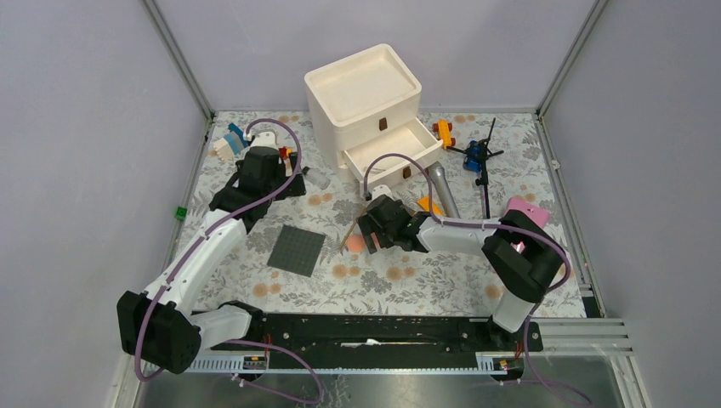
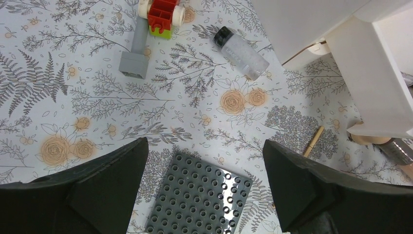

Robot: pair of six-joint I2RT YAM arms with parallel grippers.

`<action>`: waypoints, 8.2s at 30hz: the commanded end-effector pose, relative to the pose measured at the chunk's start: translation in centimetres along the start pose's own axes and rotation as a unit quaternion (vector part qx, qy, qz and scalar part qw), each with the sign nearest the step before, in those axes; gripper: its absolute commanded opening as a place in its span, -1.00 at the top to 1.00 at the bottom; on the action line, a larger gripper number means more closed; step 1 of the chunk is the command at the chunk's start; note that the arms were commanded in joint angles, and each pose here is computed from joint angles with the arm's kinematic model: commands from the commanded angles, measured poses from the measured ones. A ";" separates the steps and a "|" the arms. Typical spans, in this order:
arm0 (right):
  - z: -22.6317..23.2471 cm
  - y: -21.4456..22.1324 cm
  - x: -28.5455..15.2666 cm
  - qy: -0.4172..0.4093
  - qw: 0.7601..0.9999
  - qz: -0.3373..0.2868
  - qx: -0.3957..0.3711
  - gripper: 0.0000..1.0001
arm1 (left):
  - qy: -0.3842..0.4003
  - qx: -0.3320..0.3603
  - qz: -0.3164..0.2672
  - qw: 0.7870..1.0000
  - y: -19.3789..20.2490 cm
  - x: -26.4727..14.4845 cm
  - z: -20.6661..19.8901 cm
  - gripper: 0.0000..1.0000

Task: Organize the makeup
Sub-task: Pick up the makeup tool from the center of the board, then place the makeup tool in the drawer, then pick up the lipstick from the corner of the board.

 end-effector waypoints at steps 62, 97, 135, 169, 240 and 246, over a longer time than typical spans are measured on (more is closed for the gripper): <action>-1.0 -21.4 -0.7 0.041 0.987 -0.153 -0.016 -0.12 | -0.003 -0.041 -0.030 0.999 -1.1 0.0 2.2 -0.98; -9.8 -14.4 -13.9 0.103 0.941 -0.241 0.216 -0.86 | 0.067 -0.040 -0.037 0.996 -1.1 0.0 1.2 -0.98; -7.9 -10.2 -12.9 -0.152 0.939 -0.204 0.230 -0.93 | 0.127 -0.058 -0.072 0.988 -2.2 0.1 0.0 -0.98; -14.2 -2.9 -14.7 0.095 0.935 -0.214 0.266 -0.96 | 0.157 -0.002 -0.276 0.948 -27.5 6.9 -2.4 -0.98; -11.9 -12.5 -8.3 0.105 0.951 -0.169 0.238 -0.89 | 0.261 0.115 -0.226 0.931 -20.9 21.4 -3.7 -0.47; -11.6 -13.8 -5.3 0.101 0.954 -0.155 0.237 -0.70 | 0.251 0.123 -0.218 0.935 -20.1 21.5 -3.4 -0.47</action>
Point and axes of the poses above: each gripper's point midway between its finger pads, its own x axis out along the fingers, its own z axis along the line the jaws close on, y = z × x, the point moved 8 cm from there along -x, back along the fingers, and after that the axes turned 14 degrees about x, right-handed, at the moved point
